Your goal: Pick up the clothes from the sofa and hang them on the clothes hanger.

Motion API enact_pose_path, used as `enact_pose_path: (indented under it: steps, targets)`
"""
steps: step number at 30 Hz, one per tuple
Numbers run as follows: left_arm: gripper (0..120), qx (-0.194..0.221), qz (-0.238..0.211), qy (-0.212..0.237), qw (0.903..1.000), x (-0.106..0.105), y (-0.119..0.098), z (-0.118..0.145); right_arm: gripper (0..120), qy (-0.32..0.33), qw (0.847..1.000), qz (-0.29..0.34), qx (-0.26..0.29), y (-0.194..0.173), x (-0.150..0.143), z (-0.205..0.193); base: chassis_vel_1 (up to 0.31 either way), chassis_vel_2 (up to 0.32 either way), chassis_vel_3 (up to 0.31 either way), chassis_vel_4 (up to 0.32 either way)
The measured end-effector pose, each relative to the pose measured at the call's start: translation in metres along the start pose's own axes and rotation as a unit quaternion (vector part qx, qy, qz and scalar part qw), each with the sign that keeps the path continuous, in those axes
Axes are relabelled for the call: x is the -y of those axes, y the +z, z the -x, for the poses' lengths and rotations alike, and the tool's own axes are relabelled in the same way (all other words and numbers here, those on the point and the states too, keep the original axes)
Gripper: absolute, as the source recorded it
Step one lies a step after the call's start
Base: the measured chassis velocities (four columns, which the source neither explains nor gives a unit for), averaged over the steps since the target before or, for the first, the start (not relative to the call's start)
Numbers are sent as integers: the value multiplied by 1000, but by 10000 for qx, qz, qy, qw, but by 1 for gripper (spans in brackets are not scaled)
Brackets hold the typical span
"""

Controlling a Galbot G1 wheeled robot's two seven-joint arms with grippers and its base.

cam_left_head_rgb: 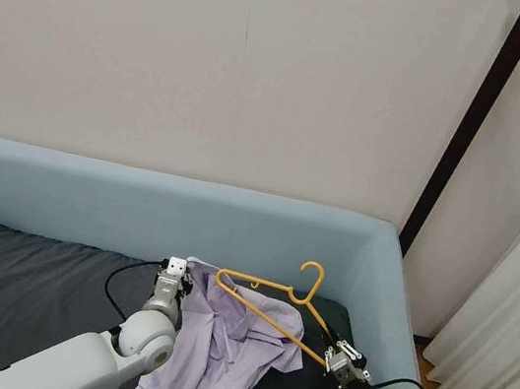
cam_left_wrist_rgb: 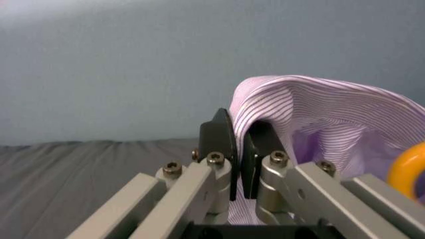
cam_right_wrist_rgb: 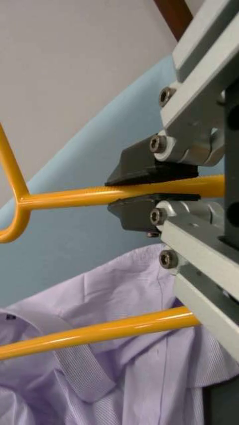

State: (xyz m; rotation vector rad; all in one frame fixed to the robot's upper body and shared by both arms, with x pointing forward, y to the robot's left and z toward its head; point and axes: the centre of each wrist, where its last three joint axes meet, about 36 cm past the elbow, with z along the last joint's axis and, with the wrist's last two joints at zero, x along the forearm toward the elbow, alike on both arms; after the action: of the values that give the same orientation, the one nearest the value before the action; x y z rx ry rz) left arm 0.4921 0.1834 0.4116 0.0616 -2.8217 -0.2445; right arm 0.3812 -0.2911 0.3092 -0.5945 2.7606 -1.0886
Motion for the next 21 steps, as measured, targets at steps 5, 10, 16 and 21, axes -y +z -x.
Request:
enact_pose_path:
  steps: [5,10,16,21]
  targets:
    - [0,2,50,85,10000,6,-2,-4,4,-56,9999,38,-118,7,-12,6,0,0,0,0]
    - [0,58,94,200,9997,11,-12,-11,4,61,9996,19,-273,20,-11,30,0,0,0,0]
    - [0,72,140,305,9994,17,-16,-18,4,48,9998,-20,-194,12,-23,51,0,0,0,0]
    - [0,118,137,349,9992,24,-26,-16,4,75,9996,-267,6,3,-25,59,0,0,0,0]
